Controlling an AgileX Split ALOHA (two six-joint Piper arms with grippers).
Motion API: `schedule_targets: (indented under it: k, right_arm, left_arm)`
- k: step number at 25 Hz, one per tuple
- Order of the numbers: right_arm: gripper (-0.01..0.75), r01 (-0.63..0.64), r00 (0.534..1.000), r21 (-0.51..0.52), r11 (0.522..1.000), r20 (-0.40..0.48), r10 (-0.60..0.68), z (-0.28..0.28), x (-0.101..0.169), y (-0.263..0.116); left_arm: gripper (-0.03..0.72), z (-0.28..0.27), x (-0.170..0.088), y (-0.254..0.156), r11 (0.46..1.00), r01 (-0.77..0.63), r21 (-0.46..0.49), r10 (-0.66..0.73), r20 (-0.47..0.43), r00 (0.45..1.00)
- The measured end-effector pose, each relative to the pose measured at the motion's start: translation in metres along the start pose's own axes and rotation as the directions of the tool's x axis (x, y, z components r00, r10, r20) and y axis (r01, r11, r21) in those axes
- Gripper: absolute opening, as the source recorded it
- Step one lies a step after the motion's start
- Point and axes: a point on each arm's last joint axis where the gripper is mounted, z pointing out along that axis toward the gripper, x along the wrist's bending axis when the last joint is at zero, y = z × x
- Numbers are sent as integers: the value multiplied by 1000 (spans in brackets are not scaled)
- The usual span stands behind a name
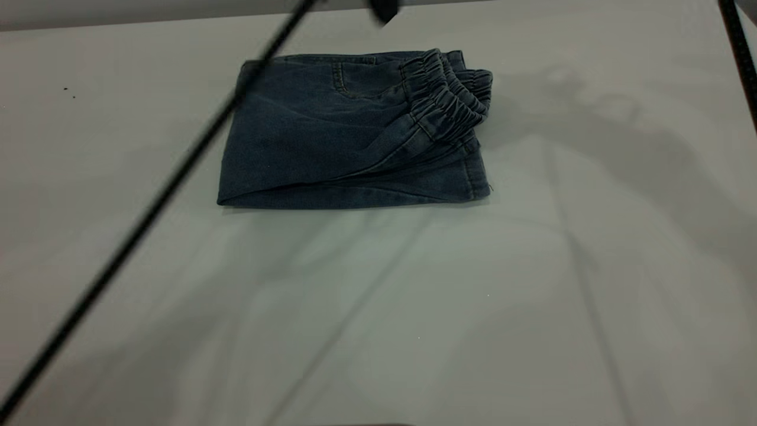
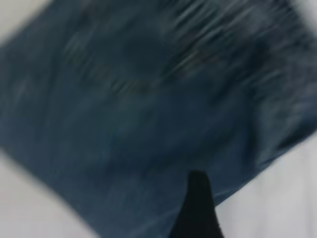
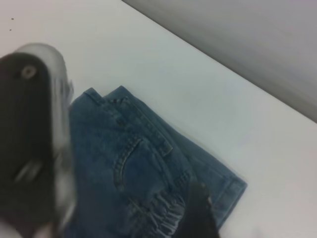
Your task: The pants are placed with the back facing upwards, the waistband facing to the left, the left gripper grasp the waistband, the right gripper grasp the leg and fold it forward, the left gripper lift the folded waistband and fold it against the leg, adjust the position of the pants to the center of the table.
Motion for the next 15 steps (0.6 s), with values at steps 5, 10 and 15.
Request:
schedule_targets:
  k: [5, 10, 15]
  right_arm:
    - [465, 0, 1000, 22, 1000, -19, 0, 0, 2, -2]
    - [465, 1, 999, 56, 998, -47, 1, 0, 4, -5]
    - [465, 1, 998, 76, 997, -64, 3, 0, 6, -7]
  left_arm:
    - [535, 45, 8, -10, 976, 211, 51, -204, -106, 973]
    - [535, 92, 8, -23, 969, 231, 92, -219, -121, 968]
    - [535, 130, 9, -34, 972, 216, 96, -203, -129, 971]
